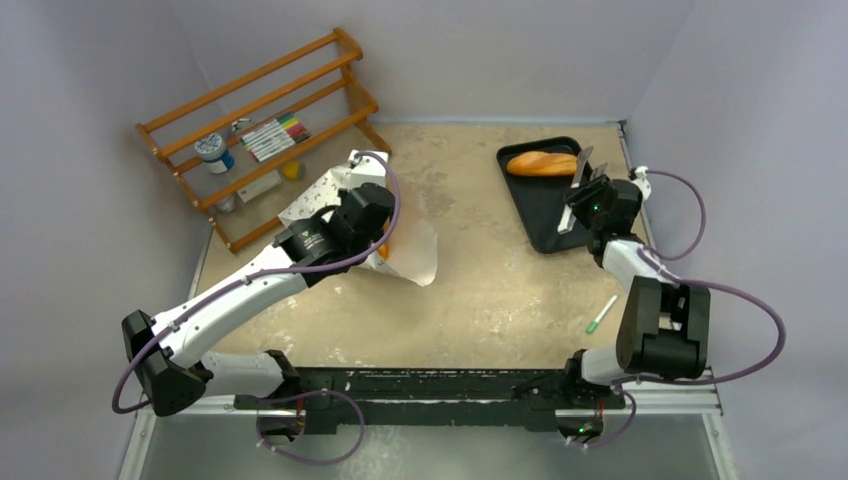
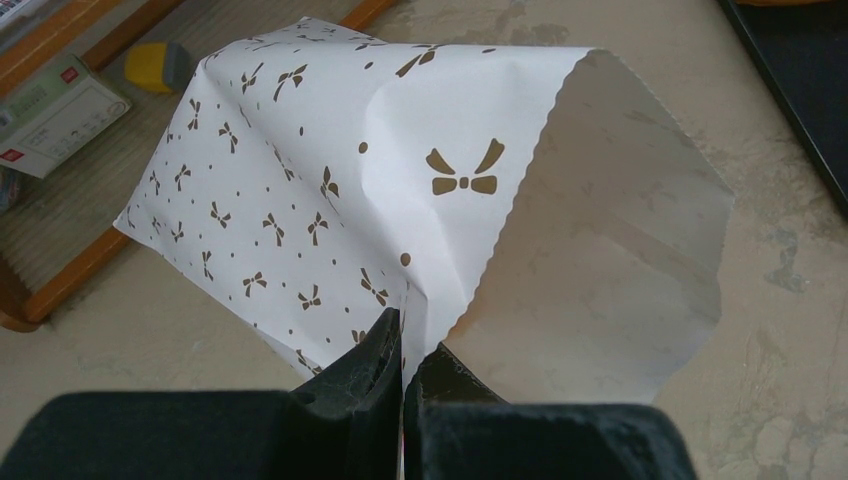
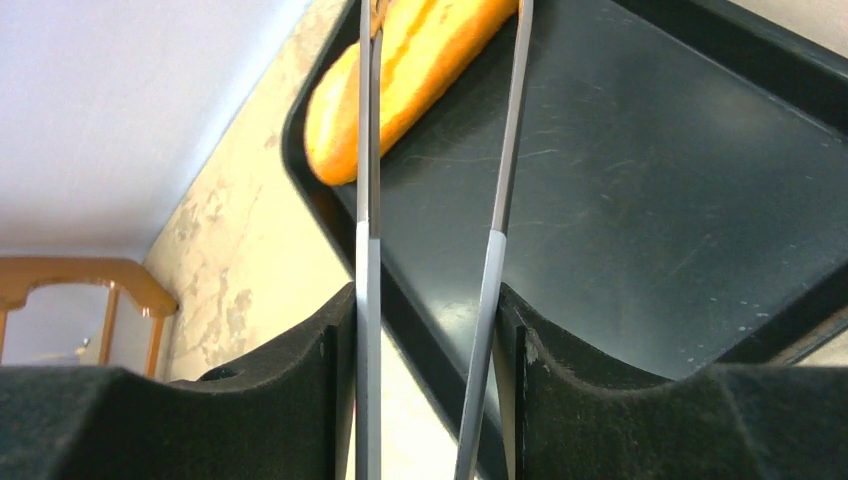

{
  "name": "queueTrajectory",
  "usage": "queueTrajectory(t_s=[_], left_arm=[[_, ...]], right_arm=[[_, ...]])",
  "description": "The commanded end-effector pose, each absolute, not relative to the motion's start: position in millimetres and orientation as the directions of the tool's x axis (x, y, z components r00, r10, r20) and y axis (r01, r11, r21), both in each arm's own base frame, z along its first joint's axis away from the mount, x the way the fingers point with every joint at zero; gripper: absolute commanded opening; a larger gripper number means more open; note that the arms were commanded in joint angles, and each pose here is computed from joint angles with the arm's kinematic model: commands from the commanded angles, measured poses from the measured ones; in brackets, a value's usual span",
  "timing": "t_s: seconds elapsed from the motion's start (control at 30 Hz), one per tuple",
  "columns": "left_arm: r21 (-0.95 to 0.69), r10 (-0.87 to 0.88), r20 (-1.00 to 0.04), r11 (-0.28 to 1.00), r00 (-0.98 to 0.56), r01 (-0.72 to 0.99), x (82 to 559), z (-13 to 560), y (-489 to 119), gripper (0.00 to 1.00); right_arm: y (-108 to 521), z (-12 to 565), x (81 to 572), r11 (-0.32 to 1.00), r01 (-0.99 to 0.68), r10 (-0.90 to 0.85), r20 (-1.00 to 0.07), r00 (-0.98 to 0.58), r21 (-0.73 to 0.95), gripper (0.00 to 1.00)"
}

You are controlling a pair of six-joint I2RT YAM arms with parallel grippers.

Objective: Take the fake bread out of the paper bag

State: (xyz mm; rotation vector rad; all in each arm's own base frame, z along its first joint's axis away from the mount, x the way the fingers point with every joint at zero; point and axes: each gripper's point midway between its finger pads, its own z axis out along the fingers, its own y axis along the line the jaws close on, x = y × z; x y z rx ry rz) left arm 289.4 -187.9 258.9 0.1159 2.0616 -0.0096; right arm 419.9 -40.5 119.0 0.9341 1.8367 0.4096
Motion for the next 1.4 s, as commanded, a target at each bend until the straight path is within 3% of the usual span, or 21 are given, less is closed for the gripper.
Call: queueTrajectory(t_s=[0.0, 0.57, 1.0, 1.37], left_arm=[[0.016, 0.052, -0.892, 0.996, -0.448, 0.082, 287, 266, -183, 0.00], [-0.007, 0.031, -0.855, 0.997, -0.517, 0.071, 271, 230, -176, 0.00], [0.029, 0.045, -0.857, 0.999, -0.513, 0.039, 288, 232, -189, 0.00], [0.053, 0.062, -0.849, 0.998, -0.525, 0.033, 305, 225, -207, 0.00]], right_arm=[[-16, 163, 421, 0.736, 0.303, 0.669, -0.720, -0.184, 0.606, 0.48], [114, 206, 320, 0.867, -0.056, 0.446, -0.822, -0.354, 0.495, 0.41], [145, 247, 253, 0.840, -0.324, 0.304, -0.873, -0.381, 0.434, 0.38], [170, 279, 199, 0.715, -0.593, 0.164, -0.913, -0.373, 0.370, 0.38]])
